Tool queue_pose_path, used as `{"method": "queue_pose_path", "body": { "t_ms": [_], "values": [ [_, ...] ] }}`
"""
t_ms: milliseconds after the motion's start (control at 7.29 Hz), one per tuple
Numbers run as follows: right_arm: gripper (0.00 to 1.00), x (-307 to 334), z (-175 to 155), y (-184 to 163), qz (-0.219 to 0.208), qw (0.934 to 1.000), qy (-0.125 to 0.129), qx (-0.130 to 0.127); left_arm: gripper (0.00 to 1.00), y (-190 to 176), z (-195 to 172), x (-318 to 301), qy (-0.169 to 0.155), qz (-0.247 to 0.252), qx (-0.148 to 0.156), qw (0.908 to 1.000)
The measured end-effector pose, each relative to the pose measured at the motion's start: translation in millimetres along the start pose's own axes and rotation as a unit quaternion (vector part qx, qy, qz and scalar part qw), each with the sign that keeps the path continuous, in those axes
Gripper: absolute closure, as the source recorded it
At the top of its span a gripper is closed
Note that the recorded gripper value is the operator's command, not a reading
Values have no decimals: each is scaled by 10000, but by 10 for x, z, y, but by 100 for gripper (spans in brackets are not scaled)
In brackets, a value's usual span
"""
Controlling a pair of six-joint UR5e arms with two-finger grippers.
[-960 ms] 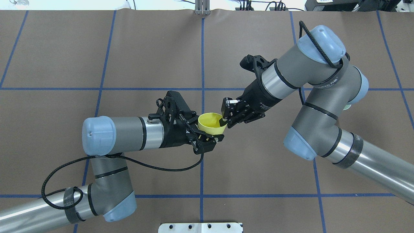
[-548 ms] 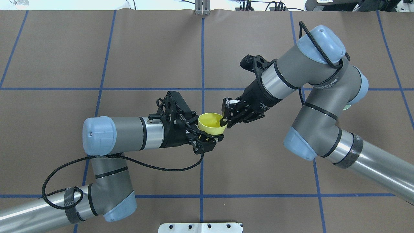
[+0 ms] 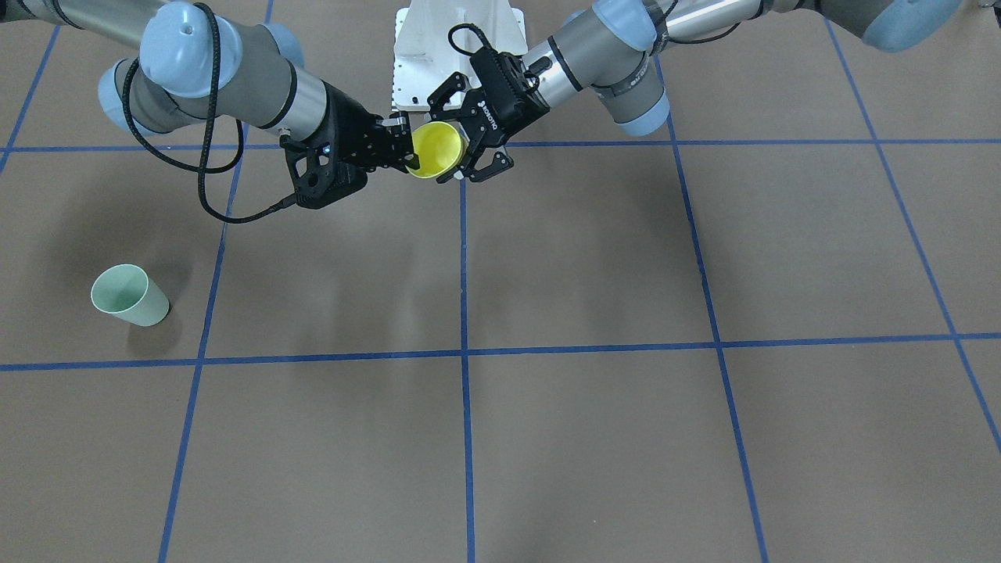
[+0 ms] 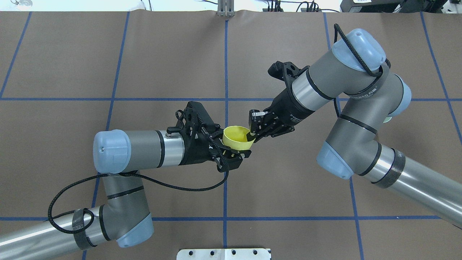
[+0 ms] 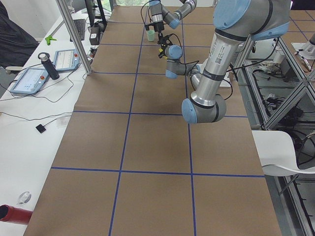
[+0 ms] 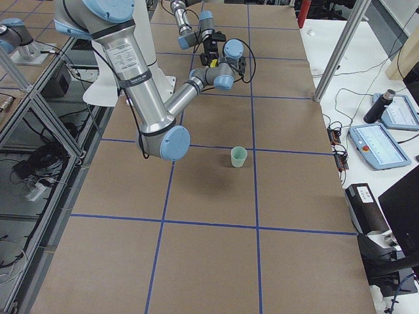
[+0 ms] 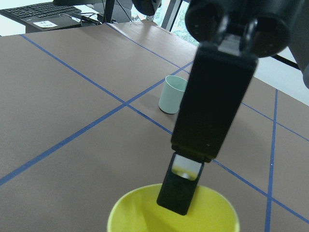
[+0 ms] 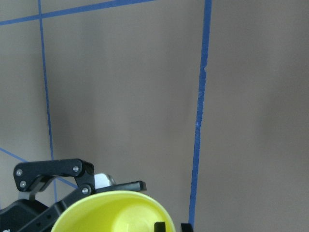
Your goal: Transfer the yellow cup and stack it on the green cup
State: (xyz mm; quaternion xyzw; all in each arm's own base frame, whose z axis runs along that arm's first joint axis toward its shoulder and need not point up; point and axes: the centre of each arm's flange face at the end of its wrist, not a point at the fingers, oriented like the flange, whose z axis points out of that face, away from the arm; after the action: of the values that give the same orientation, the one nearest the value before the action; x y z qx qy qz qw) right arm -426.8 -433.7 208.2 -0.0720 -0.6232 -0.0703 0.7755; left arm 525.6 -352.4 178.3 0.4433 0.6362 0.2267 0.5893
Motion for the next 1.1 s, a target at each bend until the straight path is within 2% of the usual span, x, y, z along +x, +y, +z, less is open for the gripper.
{"method": "queue_pose_path", "body": {
  "t_ms": [137,274,411,548,685,1097],
  "values": [
    [80,2,3,-1,2,10000,2,-2,100,-3,0,2,2,-3,3,10000],
    [86,3,2,-2,3,10000,2,-4,100,-4,1,3,3,-5,5,10000],
    [94,2,0,-2,2,10000,1,-3,94,-4,1,3,2,-6,5,10000],
    [100,0,-2,-2,1,10000,0,1,32,-14,5,8,4,-5,13,10000],
    [100,7,-6,-4,6,10000,4,6,0,-55,19,32,17,4,48,10000],
    [100,-11,-29,31,-28,10000,-21,8,0,-203,87,134,-6,19,244,9997]
  ]
}}
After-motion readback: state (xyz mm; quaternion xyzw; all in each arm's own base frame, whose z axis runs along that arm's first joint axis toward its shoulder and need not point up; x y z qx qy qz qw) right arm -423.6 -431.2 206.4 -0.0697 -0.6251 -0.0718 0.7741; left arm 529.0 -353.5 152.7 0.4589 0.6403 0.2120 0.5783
